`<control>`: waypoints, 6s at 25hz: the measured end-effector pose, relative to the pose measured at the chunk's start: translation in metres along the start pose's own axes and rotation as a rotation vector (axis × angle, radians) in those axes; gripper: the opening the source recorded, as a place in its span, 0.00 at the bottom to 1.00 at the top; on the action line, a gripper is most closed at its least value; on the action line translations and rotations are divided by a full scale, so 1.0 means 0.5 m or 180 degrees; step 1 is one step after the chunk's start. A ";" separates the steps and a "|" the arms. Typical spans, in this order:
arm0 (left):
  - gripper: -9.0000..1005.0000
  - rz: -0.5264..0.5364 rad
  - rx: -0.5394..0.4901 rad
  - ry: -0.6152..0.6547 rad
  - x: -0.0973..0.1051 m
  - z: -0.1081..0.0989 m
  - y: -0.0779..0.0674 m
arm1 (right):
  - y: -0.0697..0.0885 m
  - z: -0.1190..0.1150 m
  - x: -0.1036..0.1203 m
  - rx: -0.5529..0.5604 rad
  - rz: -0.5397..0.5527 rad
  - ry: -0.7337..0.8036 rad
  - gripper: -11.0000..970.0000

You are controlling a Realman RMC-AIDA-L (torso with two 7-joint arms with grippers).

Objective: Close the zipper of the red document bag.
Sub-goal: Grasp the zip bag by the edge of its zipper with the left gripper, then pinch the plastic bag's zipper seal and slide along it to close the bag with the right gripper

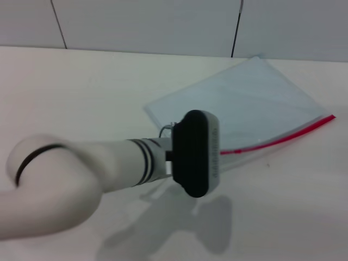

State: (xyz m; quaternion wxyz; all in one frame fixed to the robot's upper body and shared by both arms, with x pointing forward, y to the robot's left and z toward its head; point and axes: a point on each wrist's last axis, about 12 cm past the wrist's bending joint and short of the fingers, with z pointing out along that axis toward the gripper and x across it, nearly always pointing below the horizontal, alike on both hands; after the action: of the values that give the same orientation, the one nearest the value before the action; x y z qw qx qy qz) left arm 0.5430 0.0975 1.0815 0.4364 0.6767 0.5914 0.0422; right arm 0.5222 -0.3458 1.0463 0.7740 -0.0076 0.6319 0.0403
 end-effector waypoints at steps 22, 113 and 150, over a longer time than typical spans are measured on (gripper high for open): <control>0.06 0.0016 -0.1139 -0.0390 0.042 -0.055 -0.027 | 0.188 0.100 0.003 -0.3202 -0.1927 0.0165 0.91; 0.14 -0.0088 -0.0928 -0.0363 0.034 -0.048 -0.029 | 0.248 0.142 0.001 -0.3765 -0.2329 0.0165 0.10; 0.19 -0.0102 -0.0914 -0.0348 0.037 -0.049 -0.034 | 0.009 0.114 0.008 -0.2194 -0.2826 0.1023 0.09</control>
State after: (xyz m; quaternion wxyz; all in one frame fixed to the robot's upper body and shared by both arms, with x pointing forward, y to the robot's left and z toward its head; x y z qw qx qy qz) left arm 0.5215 0.1248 1.0770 0.5609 0.5991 0.5654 0.0825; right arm 0.5785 -0.3374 1.0539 0.5641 -0.5290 0.6282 -0.0863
